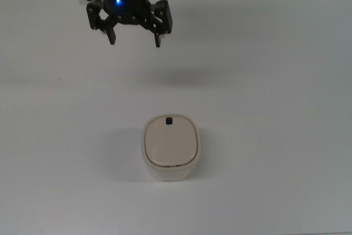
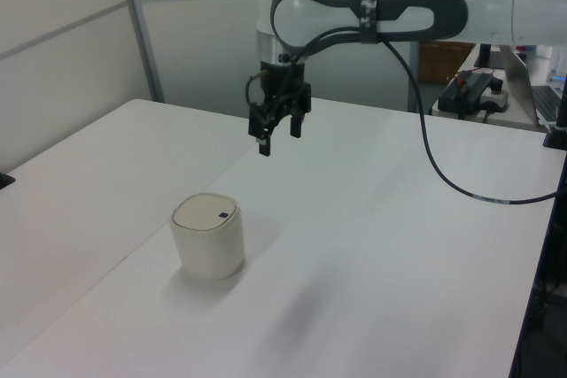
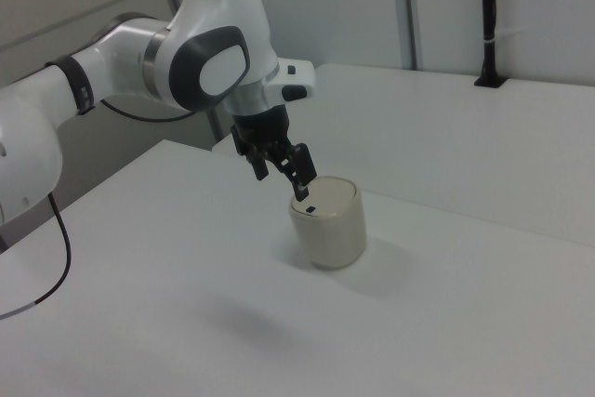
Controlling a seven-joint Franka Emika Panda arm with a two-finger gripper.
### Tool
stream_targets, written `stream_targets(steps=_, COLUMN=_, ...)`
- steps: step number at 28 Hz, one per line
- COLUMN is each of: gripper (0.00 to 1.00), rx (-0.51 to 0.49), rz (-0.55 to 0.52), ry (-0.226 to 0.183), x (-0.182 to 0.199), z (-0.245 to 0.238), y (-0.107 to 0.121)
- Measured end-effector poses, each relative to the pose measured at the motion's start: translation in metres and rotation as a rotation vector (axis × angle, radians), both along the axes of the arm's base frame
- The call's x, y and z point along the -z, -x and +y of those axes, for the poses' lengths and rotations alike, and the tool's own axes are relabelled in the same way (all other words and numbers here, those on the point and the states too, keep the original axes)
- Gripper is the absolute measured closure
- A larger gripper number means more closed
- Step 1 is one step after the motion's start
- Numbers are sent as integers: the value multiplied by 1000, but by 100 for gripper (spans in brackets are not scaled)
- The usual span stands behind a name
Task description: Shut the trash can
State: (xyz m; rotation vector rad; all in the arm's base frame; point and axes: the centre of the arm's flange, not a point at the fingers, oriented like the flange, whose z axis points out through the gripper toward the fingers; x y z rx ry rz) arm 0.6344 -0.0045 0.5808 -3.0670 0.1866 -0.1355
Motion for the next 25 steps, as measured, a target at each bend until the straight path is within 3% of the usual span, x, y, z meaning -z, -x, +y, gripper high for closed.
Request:
stream_targets(steps=6, gripper=0, rx=-12, rz=30, ry=56, x=5, z=-3, y=3)
stream_targets(steps=25, gripper=0, rx=-17, rz=96, ry=86, x=15, z=-5, y=9)
